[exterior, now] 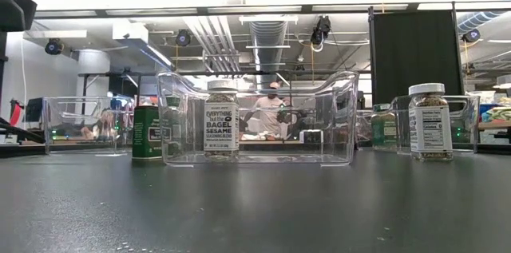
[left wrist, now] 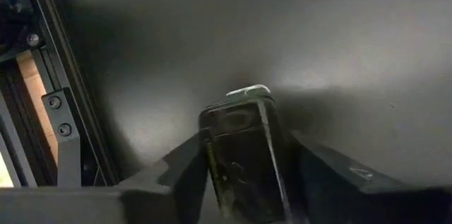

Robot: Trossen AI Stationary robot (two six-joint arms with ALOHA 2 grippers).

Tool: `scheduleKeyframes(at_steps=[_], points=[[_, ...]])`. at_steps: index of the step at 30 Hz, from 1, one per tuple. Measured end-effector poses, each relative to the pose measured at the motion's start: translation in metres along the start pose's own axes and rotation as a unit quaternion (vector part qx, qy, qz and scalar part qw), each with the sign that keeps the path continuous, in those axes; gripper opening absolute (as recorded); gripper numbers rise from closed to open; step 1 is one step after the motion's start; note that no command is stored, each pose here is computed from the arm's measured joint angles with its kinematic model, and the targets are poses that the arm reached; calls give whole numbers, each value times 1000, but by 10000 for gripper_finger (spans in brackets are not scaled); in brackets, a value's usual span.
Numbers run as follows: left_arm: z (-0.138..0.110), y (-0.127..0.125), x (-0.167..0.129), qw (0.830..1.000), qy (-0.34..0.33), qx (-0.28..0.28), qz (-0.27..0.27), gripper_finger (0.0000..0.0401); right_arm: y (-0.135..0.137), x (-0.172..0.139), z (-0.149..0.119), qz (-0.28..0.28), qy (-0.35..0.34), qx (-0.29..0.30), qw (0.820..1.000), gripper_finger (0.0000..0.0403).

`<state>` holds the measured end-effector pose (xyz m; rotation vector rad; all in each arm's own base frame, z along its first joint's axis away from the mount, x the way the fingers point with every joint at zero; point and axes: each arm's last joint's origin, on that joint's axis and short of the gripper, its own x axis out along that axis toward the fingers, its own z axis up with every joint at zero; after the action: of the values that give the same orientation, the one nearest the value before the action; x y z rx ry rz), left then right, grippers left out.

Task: Sort spices by type
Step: Put the black seasoning can into the top left transparent bin

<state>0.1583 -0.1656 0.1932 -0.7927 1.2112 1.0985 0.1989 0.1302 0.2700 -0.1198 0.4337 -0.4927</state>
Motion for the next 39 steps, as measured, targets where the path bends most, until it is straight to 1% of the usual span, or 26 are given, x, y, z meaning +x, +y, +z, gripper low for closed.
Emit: scheduleKeyframes(at_steps=[4,8,12,16,20,22,26,29,31,35,39], points=[[0,0,-1,1000,1,4,-2,112,0,0,-1,0,1,-1,1000,9],[-1,-3,-7,1000,5,16,-10,110,0,0,-1,-1,1,-2,1000,9],[2,-7,-28,999,2,29,-15,110,0,0,-1,0,1,-2,1000,9],[10,-11,-57,998,-24,52,-30,115,0,0,-1,0,1,-2,1000,9],[29,-15,-88,993,-78,70,-48,119,0,0,-1,0,1,-2,1000,9],[43,-17,-101,990,-103,85,-47,119,0,0,-1,0,1,-1,1000,9],[77,-25,-119,980,-141,122,-72,120,0,0,-1,0,1,-2,1000,9],[109,-27,-125,974,-167,144,-59,121,0,0,-1,0,1,-2,1000,9],[133,-25,-125,971,-179,151,-41,121,0,0,-1,0,1,-2,1000,9],[182,-11,-122,969,-197,146,5,122,0,0,-1,1,2,-6,1000,9],[232,17,-117,972,-198,115,56,122,0,0,-1,1,2,-11,1000,9]])
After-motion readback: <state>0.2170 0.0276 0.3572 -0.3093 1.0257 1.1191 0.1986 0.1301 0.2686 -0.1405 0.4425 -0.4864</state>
